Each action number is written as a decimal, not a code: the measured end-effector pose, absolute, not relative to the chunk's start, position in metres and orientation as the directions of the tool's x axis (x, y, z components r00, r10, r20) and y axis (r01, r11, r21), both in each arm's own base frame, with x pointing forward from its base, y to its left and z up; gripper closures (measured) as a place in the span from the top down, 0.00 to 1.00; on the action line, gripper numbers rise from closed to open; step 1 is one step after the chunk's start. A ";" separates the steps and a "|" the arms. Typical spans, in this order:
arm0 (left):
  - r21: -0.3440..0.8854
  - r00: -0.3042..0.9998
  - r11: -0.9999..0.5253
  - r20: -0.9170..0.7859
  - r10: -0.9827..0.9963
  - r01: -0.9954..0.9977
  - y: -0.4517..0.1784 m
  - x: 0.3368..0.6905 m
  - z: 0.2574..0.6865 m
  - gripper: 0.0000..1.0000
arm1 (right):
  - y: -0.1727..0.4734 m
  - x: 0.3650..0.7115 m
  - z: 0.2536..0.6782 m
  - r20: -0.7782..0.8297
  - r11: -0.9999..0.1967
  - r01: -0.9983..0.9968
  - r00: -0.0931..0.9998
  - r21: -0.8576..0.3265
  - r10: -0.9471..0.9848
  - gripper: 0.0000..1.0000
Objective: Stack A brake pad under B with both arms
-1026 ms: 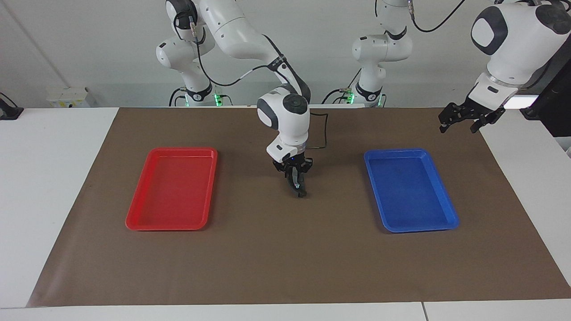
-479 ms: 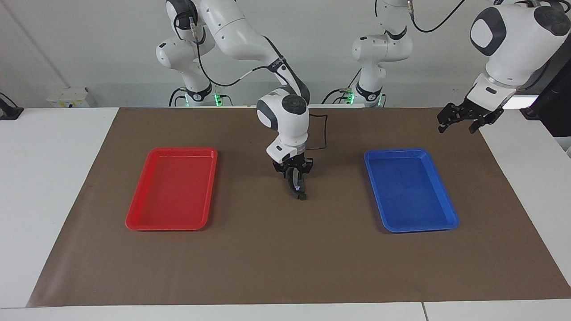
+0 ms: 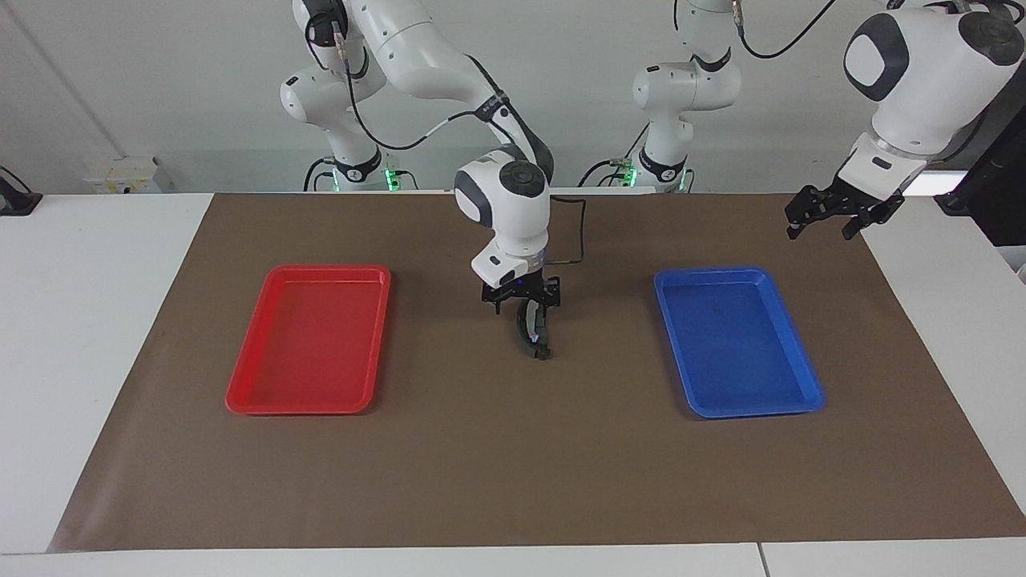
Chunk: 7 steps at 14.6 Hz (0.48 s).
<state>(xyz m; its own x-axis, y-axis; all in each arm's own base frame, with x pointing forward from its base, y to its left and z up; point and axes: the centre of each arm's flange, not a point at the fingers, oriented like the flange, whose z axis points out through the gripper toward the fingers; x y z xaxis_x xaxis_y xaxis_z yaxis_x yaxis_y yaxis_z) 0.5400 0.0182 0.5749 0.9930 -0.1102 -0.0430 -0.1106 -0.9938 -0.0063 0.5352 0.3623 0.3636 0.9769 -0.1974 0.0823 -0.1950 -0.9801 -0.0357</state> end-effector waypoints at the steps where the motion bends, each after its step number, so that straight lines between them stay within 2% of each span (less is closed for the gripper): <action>1: -0.006 0.993 -0.994 -0.043 -0.110 -0.111 0.018 0.540 0.575 0.99 | 0.334 0.548 0.387 0.091 -0.975 -0.218 0.971 -0.034 -0.220 1.00; 4: -0.006 0.993 -0.994 -0.043 -0.111 -0.111 0.018 0.540 0.575 0.99 | 0.240 0.571 0.447 0.091 -0.973 -0.231 0.969 -0.009 -0.231 1.00; 7: -0.006 0.993 -0.994 -0.043 -0.112 -0.112 0.017 0.540 0.575 0.99 | 0.163 0.577 0.486 0.096 -0.974 -0.225 0.970 0.021 -0.222 1.00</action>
<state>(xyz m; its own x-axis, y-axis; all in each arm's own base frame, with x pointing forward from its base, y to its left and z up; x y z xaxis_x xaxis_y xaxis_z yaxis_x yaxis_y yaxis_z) 0.5399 0.0172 0.5751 0.9928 -0.1120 -0.0426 -0.1123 -0.9936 -0.0065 0.5773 0.1634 0.4862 0.9703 -0.2222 0.0957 -0.2252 -0.9741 0.0213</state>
